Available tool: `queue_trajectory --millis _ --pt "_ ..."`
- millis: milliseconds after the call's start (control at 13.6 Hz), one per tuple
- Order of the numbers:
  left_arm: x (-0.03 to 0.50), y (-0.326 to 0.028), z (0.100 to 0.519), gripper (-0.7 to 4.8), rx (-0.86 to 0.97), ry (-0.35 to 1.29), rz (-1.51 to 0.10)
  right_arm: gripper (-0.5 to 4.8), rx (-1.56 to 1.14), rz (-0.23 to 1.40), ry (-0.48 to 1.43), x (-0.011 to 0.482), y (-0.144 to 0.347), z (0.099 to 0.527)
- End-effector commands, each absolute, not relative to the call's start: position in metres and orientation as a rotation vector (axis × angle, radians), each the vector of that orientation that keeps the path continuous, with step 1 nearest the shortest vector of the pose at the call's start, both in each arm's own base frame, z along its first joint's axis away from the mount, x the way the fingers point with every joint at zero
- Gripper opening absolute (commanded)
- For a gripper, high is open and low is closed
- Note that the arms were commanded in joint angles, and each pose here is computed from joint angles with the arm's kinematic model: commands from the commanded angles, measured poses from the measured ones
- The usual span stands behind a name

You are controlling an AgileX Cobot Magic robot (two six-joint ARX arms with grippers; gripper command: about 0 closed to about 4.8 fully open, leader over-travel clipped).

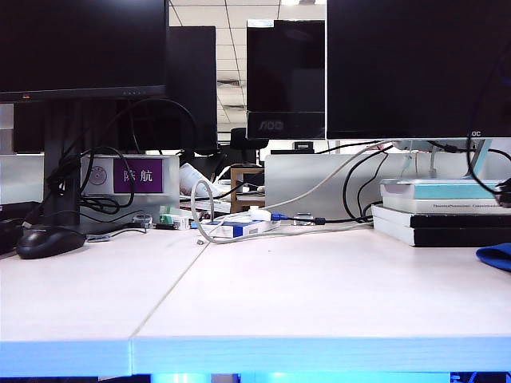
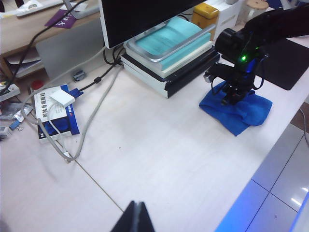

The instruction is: Wipe the table from right to left using the rag.

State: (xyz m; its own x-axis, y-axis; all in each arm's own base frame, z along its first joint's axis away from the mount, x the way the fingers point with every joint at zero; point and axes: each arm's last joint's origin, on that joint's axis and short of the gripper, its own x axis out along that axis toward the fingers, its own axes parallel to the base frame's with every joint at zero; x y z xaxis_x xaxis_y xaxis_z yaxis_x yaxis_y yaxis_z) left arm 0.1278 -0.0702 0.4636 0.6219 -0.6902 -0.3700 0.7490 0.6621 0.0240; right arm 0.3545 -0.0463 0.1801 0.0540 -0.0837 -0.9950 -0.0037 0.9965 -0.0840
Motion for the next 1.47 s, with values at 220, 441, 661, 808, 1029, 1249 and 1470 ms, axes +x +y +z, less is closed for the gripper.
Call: queue_trajectory --millis 220,441,661,808,1029,1249,1470 --pt "0.127 -0.07 0.466 -0.05 0.184 0.328 -0.837 -0.01 0.012 0.189 1.558 0.354 0.011 0.167" --pt "0.126 -0.07 0.464 -0.05 0.183 0.345 -0.841 -0.01 0.182 0.17 1.558 0.355 0.025 0.168" --pt "0.125 -0.069 0.462 -0.05 0.183 0.374 -0.843 -0.01 0.154 0.202 1.536 0.355 0.055 0.168" --pt "0.123 -0.069 0.46 -0.05 0.18 0.392 -0.856 -0.01 0.146 0.218 1.518 0.354 0.072 0.168" --pt "0.121 -0.068 0.456 -0.05 0.178 0.451 -0.853 -0.01 0.138 0.244 1.494 0.351 0.102 0.169" --pt "0.116 -0.062 0.457 -0.05 0.206 0.45 -0.747 -0.01 0.154 0.235 1.5 0.347 0.118 0.168" --pt "0.108 -0.057 0.459 -0.05 0.214 0.427 -0.705 -0.01 0.183 0.216 1.505 0.345 0.124 0.168"
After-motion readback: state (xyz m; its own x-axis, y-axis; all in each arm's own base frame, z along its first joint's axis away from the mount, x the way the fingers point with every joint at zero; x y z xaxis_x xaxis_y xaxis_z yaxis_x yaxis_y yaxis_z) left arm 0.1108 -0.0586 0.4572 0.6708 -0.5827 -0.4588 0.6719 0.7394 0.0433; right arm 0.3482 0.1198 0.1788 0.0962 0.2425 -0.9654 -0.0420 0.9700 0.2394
